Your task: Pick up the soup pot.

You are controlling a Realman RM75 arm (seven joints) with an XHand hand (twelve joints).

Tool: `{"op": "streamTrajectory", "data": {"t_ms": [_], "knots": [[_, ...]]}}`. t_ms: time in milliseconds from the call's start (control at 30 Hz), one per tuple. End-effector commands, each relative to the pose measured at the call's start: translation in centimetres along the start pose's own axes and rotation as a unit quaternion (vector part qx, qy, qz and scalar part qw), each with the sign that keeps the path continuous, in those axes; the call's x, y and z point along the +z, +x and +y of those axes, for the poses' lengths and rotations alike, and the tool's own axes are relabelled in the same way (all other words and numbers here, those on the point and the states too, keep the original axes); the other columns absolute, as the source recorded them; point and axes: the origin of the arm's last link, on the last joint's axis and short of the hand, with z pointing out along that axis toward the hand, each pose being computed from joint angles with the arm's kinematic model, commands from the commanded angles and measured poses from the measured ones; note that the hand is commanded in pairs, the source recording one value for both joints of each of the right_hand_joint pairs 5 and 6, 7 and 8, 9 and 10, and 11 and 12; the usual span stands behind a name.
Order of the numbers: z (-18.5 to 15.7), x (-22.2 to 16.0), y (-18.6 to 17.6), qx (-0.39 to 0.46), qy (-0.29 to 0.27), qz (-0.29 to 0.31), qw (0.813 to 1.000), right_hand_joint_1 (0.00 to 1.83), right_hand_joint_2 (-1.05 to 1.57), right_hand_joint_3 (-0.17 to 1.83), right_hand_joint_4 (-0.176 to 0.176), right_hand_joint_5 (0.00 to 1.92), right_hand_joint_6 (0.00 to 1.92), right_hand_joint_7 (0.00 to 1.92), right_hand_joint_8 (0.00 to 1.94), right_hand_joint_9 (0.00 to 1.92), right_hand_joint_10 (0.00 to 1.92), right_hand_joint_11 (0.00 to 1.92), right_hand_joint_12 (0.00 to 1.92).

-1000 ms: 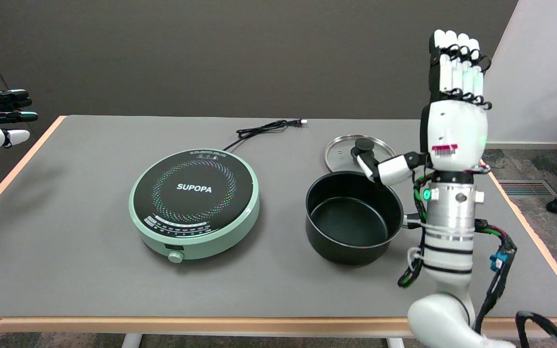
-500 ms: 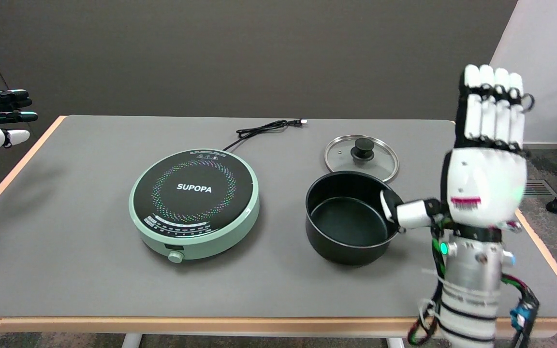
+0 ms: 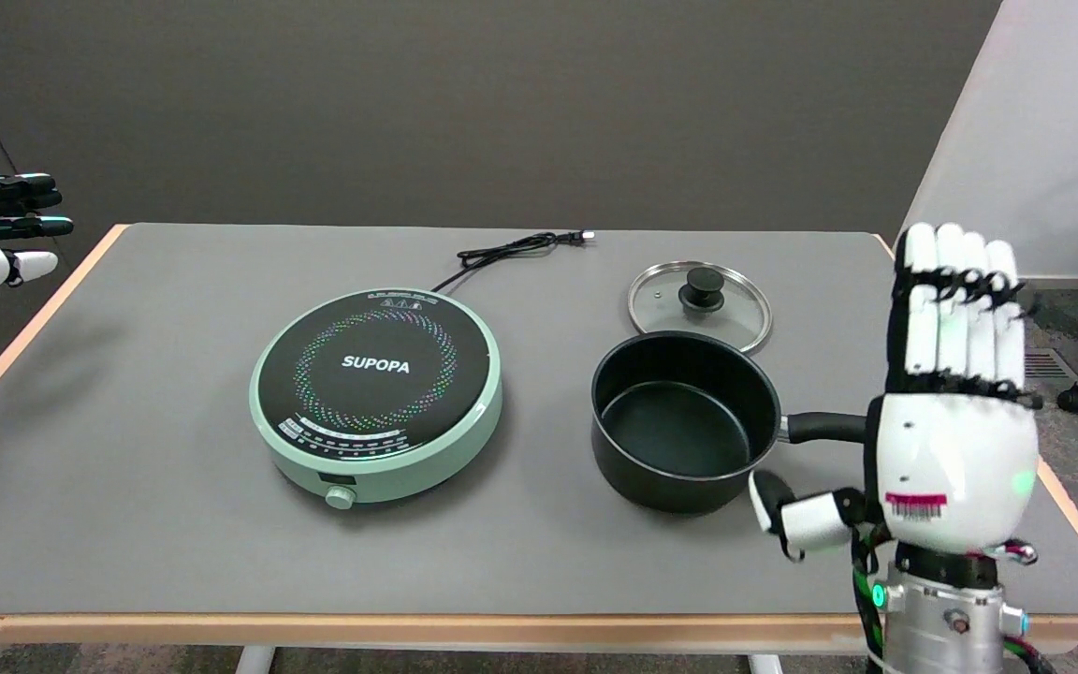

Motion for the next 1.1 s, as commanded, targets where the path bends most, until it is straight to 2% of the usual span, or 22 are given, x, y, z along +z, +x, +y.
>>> {"op": "streamTrajectory", "data": {"t_ms": [33,300,600,800,1100], "knots": [[0.2,-4.5,-2.8,-0.003,-0.018,-0.156,0.988,1.23,-0.53,1.31,-0.089,0.02,0.02,0.02,0.02,0.02,0.02,0.02,0.02],[0.6,-3.9,-4.8,-0.020,-0.017,-0.159,0.987,1.23,-0.55,1.32,-0.086,0.02,0.02,0.02,0.02,0.02,0.02,0.02,0.02],[4.2,-3.9,-6.7,-0.056,-0.050,-0.195,0.978,1.23,-0.59,1.34,-0.080,0.02,0.02,0.02,0.02,0.02,0.02,0.02,0.02],[5.9,-1.8,-6.5,-0.061,-0.060,-0.181,0.980,1.23,-0.61,1.35,-0.078,0.02,0.02,0.02,0.02,0.02,0.02,0.02,0.02],[7.0,0.4,-7.0,-0.075,-0.086,-0.181,0.977,1.25,-0.49,1.34,-0.102,0.02,0.02,0.02,0.02,0.02,0.02,0.02,0.02]]}}
